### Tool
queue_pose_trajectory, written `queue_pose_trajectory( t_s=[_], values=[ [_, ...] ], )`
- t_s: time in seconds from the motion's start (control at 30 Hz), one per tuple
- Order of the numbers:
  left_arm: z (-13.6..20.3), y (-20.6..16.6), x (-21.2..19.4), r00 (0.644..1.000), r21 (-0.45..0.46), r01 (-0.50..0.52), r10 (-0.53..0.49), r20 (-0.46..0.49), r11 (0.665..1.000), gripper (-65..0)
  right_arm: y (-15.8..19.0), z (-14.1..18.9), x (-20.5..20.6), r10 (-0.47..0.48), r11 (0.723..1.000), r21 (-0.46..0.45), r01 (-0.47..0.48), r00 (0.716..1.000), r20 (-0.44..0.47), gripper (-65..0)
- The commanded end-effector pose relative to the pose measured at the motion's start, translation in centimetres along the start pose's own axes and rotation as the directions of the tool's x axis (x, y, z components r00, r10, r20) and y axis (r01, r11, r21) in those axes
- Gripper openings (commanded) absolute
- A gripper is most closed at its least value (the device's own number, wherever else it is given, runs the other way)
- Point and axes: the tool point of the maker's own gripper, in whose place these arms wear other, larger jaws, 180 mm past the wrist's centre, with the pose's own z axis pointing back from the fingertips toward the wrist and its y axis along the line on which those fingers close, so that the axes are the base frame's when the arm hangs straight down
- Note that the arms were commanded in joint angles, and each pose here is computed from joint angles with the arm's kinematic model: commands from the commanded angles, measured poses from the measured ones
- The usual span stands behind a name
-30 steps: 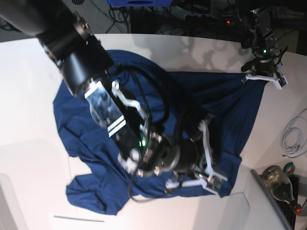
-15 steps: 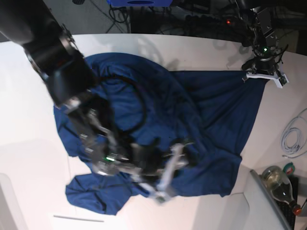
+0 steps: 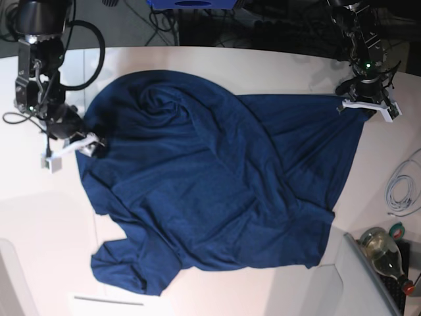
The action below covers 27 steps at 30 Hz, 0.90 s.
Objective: Layout the t-shirt on the table in an organized manner, then fold the t-shirt properly
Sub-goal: 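Lift the shirt with both grippers and shake it out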
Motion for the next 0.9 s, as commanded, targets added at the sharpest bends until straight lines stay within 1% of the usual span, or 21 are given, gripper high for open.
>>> queue_pose_trajectory(
  t_s=[0.0,0.07,0.27,0.33,0.4,0.5,0.7,0.73,0.77,0.8,0.87],
  values=[
    [0.0,0.5,1.5,0.999,0.010,0.016,-0.016,0.047,1.000,-65.0,0.0,0.1,0.9,-0.006,1.000,0.009,0.006,1.000,0.028,-23.9],
    [0.0,0.6,1.5,0.999,0.012,0.015,-0.015,0.047,1.000,-65.0,-0.8,0.5,0.2,-0.017,1.000,-0.006,0.017,1.000,0.023,-23.9],
    [0.0,0.6,1.5,0.999,0.012,0.015,-0.015,0.046,1.000,-65.0,-2.6,2.3,1.1,-0.039,0.998,-0.046,0.042,0.996,0.076,-23.9],
    [0.0,0.6,1.5,0.999,0.012,0.015,-0.015,0.046,1.000,-65.0,-3.4,2.2,0.8,-0.055,0.996,-0.060,0.059,0.996,0.067,-23.9],
    [0.0,0.6,1.5,0.999,0.012,0.015,-0.015,0.046,1.000,-65.0,-4.3,2.2,0.3,-0.048,0.996,-0.076,0.051,0.998,0.044,-23.9],
    [0.0,0.6,1.5,0.999,0.012,0.015,-0.015,0.046,1.000,-65.0,-3.7,1.6,-0.9,-0.034,0.997,-0.066,0.034,0.999,0.002,-23.9],
    [0.1,0.7,1.1,0.999,0.013,0.016,-0.016,0.039,1.000,-65.0,-1.0,0.4,-2.9,0.027,1.000,-0.009,-0.028,0.998,-0.063,-24.2],
    [0.3,0.8,0.9,0.999,0.015,0.020,-0.020,0.036,1.000,-65.0,-0.7,0.3,-3.0,0.034,0.999,-0.002,-0.035,0.997,-0.068,-25.8],
    [0.4,0.9,0.9,0.999,0.015,0.022,-0.023,0.037,1.000,-65.0,-0.5,0.2,-3.0,0.039,0.999,0.003,-0.039,0.997,-0.069,-29.4],
    [0.4,0.9,0.9,0.999,0.015,0.022,-0.023,0.037,1.000,-65.0,-0.4,0.3,-2.8,0.041,0.999,0.004,-0.041,0.997,-0.063,-35.6],
    [0.4,1.0,0.9,0.999,0.017,0.025,-0.025,0.035,1.000,-65.0,-0.1,0.5,-2.2,0.045,0.999,0.011,-0.045,0.998,-0.049,-53.0]
  ],
)
